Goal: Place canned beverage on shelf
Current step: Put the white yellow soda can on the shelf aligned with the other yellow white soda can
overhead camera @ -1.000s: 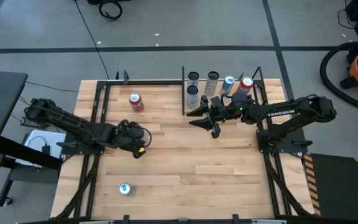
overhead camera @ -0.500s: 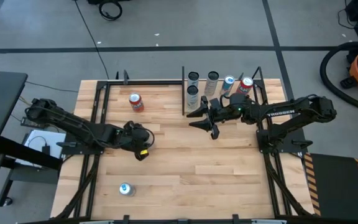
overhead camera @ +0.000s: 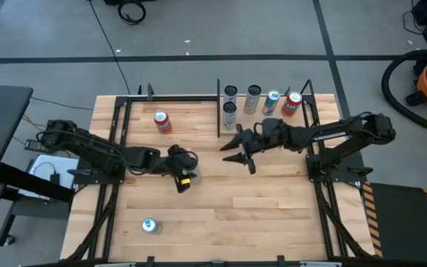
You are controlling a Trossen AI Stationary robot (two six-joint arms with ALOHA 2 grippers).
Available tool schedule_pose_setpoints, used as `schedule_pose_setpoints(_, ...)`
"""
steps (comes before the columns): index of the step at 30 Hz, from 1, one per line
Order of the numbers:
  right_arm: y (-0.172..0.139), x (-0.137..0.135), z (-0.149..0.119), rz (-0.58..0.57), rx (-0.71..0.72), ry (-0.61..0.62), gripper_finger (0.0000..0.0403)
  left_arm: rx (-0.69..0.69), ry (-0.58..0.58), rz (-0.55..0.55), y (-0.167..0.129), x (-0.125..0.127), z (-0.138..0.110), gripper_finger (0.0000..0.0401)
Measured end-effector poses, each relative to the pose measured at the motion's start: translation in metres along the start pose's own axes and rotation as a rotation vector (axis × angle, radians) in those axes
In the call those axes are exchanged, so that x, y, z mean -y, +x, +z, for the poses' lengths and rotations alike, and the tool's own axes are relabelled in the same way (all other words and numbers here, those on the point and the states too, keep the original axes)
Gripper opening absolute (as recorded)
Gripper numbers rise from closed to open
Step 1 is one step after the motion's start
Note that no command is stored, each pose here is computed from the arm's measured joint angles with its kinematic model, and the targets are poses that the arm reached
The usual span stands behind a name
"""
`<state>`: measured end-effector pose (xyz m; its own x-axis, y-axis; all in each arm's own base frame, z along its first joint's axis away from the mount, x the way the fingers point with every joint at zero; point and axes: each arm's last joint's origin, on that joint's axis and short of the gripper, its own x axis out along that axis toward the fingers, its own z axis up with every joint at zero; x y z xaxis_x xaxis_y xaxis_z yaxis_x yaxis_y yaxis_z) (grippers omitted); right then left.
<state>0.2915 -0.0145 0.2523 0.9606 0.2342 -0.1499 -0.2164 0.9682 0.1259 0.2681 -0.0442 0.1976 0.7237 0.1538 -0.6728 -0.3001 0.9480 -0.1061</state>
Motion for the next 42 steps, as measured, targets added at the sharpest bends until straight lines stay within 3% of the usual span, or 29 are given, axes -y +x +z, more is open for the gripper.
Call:
schedule_pose_setpoints(8, 0.026, 0.006, -0.031, 0.012, -0.073, -0.034, 0.0187, 0.004, 0.001, -0.009, 0.003, -0.003, 0.002, 0.0277)
schedule_pose_setpoints(13, 0.036, 0.010, -0.038, 0.004, -0.033, 0.035, 0.0187, 0.012, 0.007, -0.011, 0.004, -0.003, 0.003, 0.0277)
schedule_pose_setpoints(25, 0.037, 0.004, -0.030, 0.099, 0.048, 0.041, 0.0189, 0.017, 0.023, -0.011, 0.004, -0.003, 0.003, 0.0277)
schedule_pose_setpoints(29, 0.037, 0.001, -0.026, 0.111, 0.088, -0.025, 0.0206, 0.018, 0.022, -0.010, 0.004, -0.003, 0.003, 0.0277)
schedule_pose_setpoints(36, 0.038, 0.001, -0.020, 0.002, 0.160, -0.077, 0.0261, 0.020, 0.004, -0.007, 0.004, -0.003, 0.003, 0.0277)
schedule_pose_setpoints(42, 0.036, 0.009, -0.020, -0.036, 0.154, -0.091, 0.0281, 0.020, 0.020, -0.008, 0.004, -0.003, 0.003, 0.0277)
